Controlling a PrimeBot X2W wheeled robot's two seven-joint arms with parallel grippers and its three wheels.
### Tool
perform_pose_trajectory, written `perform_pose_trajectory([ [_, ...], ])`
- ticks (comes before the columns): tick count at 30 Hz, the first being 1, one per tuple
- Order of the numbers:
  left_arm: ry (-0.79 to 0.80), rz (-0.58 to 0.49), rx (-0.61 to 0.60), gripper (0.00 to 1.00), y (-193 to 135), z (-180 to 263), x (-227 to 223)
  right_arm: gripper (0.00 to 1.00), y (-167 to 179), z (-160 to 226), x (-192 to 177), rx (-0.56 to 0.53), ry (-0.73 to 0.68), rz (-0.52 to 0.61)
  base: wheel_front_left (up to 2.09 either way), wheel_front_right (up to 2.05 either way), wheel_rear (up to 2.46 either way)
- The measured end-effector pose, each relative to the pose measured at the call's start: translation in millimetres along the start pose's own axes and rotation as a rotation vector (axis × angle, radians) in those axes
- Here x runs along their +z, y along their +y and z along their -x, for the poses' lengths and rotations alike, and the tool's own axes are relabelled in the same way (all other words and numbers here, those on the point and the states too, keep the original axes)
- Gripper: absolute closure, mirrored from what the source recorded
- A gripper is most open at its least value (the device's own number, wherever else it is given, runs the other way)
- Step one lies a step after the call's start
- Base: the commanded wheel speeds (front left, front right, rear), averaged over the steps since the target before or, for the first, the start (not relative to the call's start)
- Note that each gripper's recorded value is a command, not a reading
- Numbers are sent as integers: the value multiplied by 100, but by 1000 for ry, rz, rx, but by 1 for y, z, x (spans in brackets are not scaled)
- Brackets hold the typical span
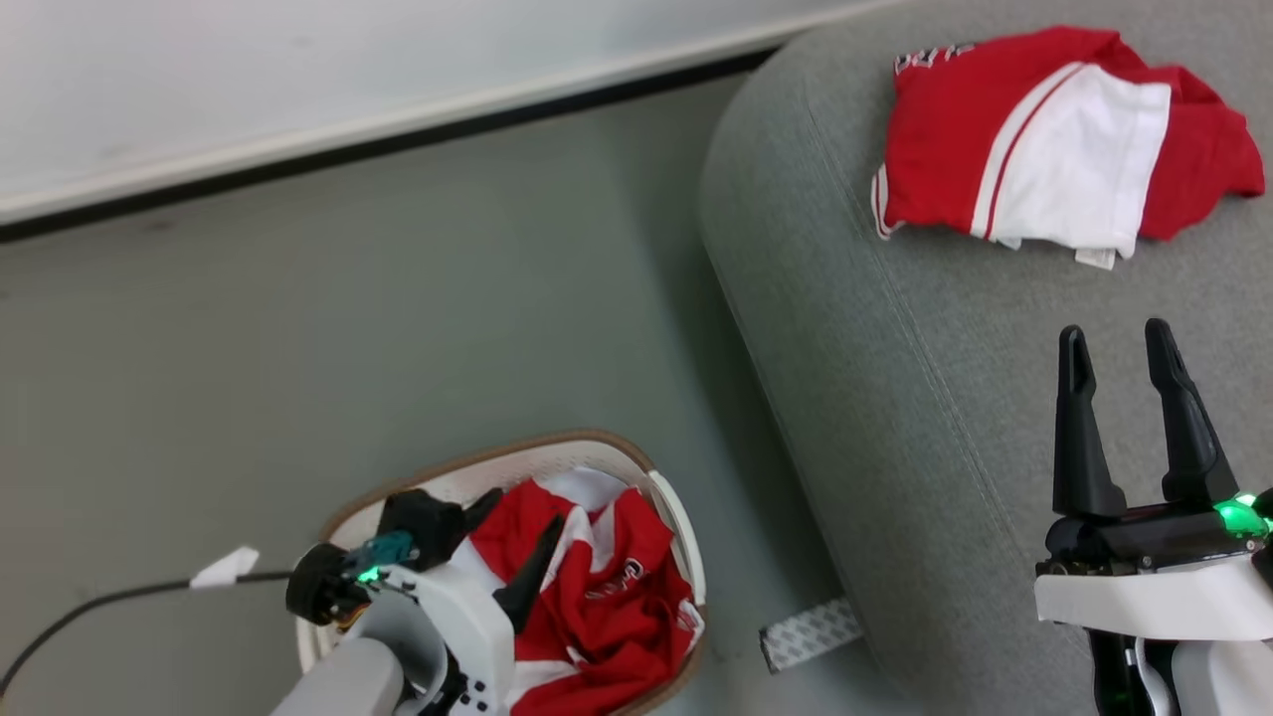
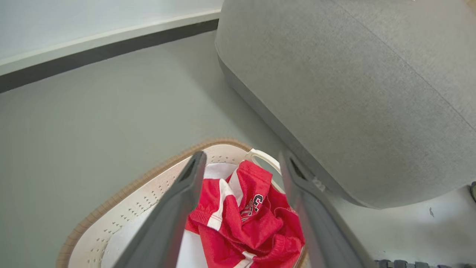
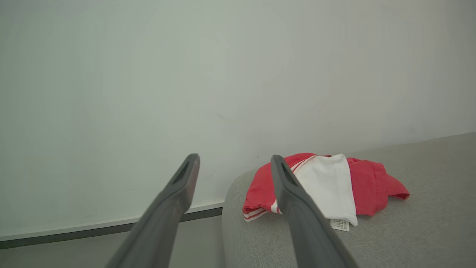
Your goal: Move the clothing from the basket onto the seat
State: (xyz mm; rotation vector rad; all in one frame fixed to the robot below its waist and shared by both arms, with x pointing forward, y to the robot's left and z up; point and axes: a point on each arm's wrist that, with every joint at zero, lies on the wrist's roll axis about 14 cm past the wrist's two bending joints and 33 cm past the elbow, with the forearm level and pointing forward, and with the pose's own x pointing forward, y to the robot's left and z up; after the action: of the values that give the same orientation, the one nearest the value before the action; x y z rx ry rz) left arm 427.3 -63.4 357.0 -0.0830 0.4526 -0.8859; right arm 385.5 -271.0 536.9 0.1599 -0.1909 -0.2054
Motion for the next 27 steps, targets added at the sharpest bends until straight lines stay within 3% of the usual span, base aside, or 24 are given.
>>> perform_pose_trajectory([
  [8,273,-18,-143,0,-14,-23,-74,0,-14,-5,-16,-44,44,23,0,0,0],
  [17,625,9,-193,0,-3,-14,-167,0,-23,-11,-36,-74,96,31,0,0,0],
  [27,839,0,-217,0,21,-18,-223,0,-30,-19,-58,-96,146,32,0,0,0],
])
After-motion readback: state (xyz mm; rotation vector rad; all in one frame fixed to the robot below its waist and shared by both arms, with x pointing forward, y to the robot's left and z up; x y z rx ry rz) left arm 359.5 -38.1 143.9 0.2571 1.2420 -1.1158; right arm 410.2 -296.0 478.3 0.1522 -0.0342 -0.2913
